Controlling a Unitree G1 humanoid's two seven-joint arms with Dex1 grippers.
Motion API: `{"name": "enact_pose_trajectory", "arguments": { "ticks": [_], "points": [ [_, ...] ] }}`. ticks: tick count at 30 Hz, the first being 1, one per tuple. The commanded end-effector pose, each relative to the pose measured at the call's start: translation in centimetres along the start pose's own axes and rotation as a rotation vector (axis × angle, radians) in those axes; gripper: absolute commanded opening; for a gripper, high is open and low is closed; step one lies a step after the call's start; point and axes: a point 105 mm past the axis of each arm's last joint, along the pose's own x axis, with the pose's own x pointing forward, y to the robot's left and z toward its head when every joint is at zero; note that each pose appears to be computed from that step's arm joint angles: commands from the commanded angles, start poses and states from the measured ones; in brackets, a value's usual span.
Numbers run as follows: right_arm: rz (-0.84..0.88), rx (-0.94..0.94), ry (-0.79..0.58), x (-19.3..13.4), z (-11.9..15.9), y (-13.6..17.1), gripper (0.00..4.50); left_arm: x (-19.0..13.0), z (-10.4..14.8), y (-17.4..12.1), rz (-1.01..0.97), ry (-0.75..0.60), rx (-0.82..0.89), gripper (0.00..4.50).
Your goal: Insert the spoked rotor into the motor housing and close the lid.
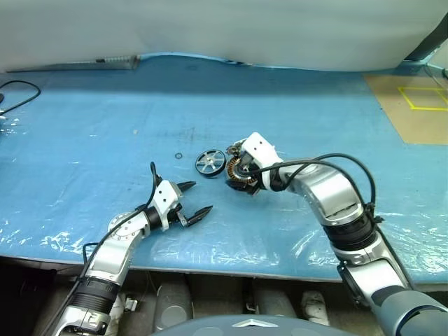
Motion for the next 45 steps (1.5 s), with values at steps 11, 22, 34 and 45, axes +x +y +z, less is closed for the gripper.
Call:
{"name": "enact_pose_trajectory", "arguments": {
  "ticks": [11, 22, 34, 45],
  "points": [
    [0.093, -0.035, -0.333, -4.6, -3.6, 0.8, 4.47, -1.5, 1.8, 5.1, 0.141, -0.026, 0.017, 4.50],
    [-0.118, 0.057, -0.389, -2.8, -9.9, -0.8, 4.47, -2.0, 0.9, 11.8, 0.336, 0.053, -0.017, 4.50],
    [-0.126, 0.038, -0.402, -2.0, -9.6, -0.3, 4.47, 1.5, 0.3, 13.8, 0.335, 0.107, -0.023, 4.50],
    [-0.198, -0.031, -0.454, -2.0, -9.7, -0.3, 4.47, 3.2, -1.0, 13.3, 0.302, 0.179, -0.036, 4.50]
  ]
}}
